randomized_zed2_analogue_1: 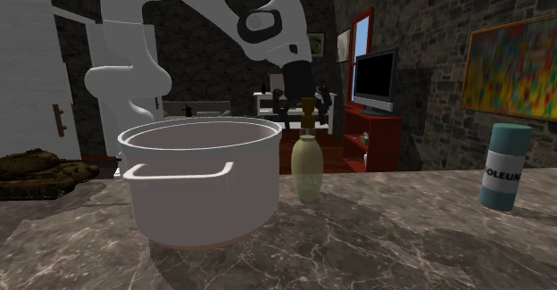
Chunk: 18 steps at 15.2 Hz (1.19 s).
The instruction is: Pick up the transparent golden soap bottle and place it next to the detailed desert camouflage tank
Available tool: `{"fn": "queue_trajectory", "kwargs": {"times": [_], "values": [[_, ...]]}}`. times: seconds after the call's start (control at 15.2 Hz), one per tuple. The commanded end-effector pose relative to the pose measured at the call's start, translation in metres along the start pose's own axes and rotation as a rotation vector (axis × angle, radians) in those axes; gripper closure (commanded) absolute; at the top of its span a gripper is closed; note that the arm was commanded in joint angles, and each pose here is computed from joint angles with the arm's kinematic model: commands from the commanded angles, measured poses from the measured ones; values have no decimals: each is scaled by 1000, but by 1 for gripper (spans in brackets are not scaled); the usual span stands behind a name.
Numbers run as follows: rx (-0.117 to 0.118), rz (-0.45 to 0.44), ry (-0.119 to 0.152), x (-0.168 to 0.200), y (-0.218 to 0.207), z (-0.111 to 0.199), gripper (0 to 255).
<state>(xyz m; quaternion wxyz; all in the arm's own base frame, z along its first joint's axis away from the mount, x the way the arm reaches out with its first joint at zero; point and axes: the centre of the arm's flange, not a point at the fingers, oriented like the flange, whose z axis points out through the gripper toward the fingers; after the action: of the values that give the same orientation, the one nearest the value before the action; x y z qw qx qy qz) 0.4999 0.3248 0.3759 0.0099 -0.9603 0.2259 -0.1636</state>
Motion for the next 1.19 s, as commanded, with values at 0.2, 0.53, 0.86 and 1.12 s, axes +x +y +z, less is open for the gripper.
{"fn": "queue_trajectory", "kwargs": {"times": [0.2, 0.53, 0.86, 1.12], "values": [[0, 0, 0, 0, -1, 6, 0], [0, 0, 0, 0, -1, 6, 255], [0, 0, 0, 0, -1, 6, 255], [0, 0, 0, 0, -1, 6, 255]]}}
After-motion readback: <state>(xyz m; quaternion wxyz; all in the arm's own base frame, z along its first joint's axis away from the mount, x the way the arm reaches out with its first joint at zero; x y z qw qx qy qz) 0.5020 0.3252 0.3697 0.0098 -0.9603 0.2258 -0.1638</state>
